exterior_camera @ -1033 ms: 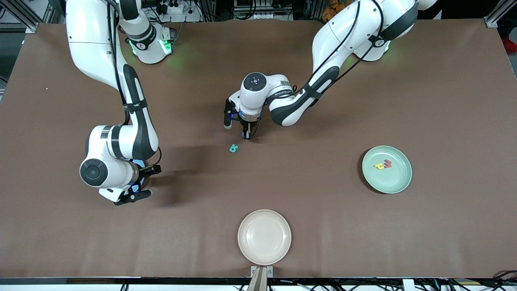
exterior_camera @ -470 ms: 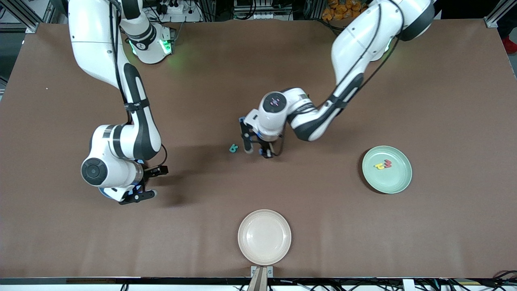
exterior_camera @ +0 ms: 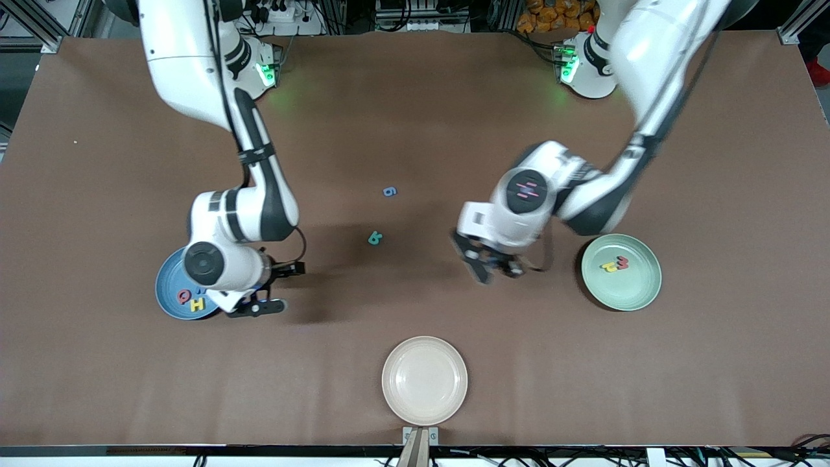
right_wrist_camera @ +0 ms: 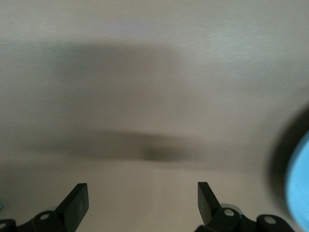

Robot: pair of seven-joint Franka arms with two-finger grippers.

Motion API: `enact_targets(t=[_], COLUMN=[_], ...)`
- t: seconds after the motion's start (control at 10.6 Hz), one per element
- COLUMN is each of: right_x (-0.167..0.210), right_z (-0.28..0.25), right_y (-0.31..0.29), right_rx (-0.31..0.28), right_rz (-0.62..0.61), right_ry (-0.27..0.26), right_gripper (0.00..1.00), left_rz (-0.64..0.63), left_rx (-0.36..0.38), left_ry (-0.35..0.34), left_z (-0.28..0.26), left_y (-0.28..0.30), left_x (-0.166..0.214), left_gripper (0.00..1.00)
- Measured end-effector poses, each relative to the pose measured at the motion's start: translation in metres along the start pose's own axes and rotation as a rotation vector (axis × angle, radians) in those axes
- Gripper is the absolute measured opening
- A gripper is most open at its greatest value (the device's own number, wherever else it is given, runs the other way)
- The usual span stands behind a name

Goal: Sort uppercase to blue plate, lowercase to green plate
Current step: 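Carry the blue 3 to the green plate with the left gripper, then release the 3 on the green plate while the right gripper reaches the R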

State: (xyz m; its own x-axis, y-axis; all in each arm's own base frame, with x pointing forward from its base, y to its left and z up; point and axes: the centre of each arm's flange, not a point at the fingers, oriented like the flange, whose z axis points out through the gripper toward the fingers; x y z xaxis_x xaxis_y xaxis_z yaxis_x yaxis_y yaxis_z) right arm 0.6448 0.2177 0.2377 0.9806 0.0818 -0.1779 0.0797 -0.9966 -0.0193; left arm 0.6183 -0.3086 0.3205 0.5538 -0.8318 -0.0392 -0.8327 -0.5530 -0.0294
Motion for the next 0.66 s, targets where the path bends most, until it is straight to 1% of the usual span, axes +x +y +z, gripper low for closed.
enact_targets(t=[0.19, 0.38, 0.56, 0.66], right_x=[-0.005, -0.01, -0.017, -0.02], right_z=[0.0, 0.001, 0.0, 0.001], right_y=[-0.024, -0.048, -0.079, -0.091], right_rx=[-0.005, -0.006, -0.001, 0.002], right_rz=[0.032, 0.078, 0.167, 0.219], right_ry=[0.013, 0.025, 0.063, 0.071], right_gripper=[1.0, 1.0, 1.0, 1.0], left_rz=[-0.119, -0.218, -0.281, -0.3], left_rx=[-0.022, -0.06, -0.1, -0.115], left_ry=[-0.047, -0.097, -0.156, -0.184], left_z=[0.006, 0.032, 0.069, 0.086], left_y=[-0.066, -0.115, -0.143, -0.148], left_x=[-0.051, -0.106, -0.151, -0.165], left_gripper=[0.27, 0.27, 0.27, 0.27])
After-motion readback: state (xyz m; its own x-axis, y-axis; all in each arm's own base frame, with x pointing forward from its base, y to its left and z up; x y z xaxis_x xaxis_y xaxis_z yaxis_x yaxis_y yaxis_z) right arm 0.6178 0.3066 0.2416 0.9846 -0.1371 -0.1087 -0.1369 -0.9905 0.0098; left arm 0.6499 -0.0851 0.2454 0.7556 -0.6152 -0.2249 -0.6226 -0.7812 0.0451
